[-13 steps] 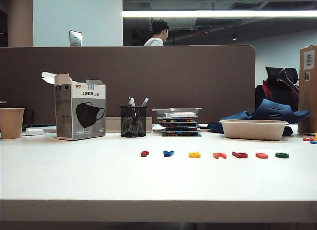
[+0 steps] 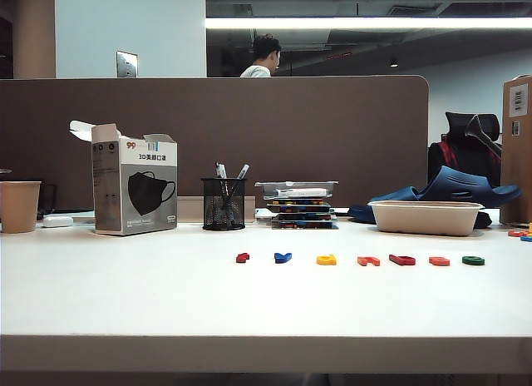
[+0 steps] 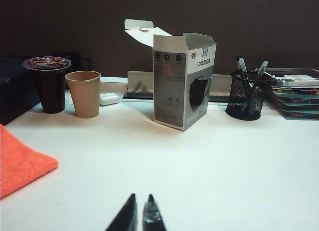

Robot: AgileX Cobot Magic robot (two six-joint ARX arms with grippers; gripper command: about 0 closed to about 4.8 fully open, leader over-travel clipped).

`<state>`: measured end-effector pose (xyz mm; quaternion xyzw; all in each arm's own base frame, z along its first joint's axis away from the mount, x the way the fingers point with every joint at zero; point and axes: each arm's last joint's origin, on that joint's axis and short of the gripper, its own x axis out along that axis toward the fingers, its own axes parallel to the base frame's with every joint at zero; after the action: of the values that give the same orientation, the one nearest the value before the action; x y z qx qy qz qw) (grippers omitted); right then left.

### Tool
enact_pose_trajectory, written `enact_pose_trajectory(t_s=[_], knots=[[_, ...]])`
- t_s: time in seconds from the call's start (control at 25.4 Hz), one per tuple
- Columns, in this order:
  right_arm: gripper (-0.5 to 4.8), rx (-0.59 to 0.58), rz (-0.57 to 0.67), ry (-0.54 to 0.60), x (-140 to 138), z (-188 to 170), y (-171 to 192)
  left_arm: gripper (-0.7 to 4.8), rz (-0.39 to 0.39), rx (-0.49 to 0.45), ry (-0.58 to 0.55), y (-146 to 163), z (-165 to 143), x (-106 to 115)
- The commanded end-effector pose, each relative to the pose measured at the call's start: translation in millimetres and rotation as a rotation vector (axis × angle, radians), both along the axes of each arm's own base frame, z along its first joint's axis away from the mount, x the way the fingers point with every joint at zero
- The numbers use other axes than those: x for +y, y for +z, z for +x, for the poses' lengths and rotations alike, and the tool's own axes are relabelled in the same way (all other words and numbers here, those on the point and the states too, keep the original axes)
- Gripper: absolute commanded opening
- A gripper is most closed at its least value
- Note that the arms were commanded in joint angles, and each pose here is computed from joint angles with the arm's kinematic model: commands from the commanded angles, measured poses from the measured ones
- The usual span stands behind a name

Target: Select the appropriate letters from the row of letter magnets placed on the table to arrange into the word "yes".

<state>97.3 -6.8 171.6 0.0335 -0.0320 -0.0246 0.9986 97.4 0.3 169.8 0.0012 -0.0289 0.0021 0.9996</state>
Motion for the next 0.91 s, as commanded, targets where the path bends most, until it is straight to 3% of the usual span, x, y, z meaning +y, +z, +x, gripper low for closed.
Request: enact_pose_trajectory(t_s=[0.04,0.32,0.91], knots=[[0.09,-0.013,0.001,-0.001,0,0,-1,0.22,-0.003,-0.019,-0.007,3,0,0],[0.09,-0.013,0.001,-0.001,0,0,-1,0.21,-0.031,-0.055,-0.104,17,-4,-3],[0.09,-0.013,0.001,-0.001,0,0,-1,0.17,-0.02,-0.048,-0.283,104,-50,-8]])
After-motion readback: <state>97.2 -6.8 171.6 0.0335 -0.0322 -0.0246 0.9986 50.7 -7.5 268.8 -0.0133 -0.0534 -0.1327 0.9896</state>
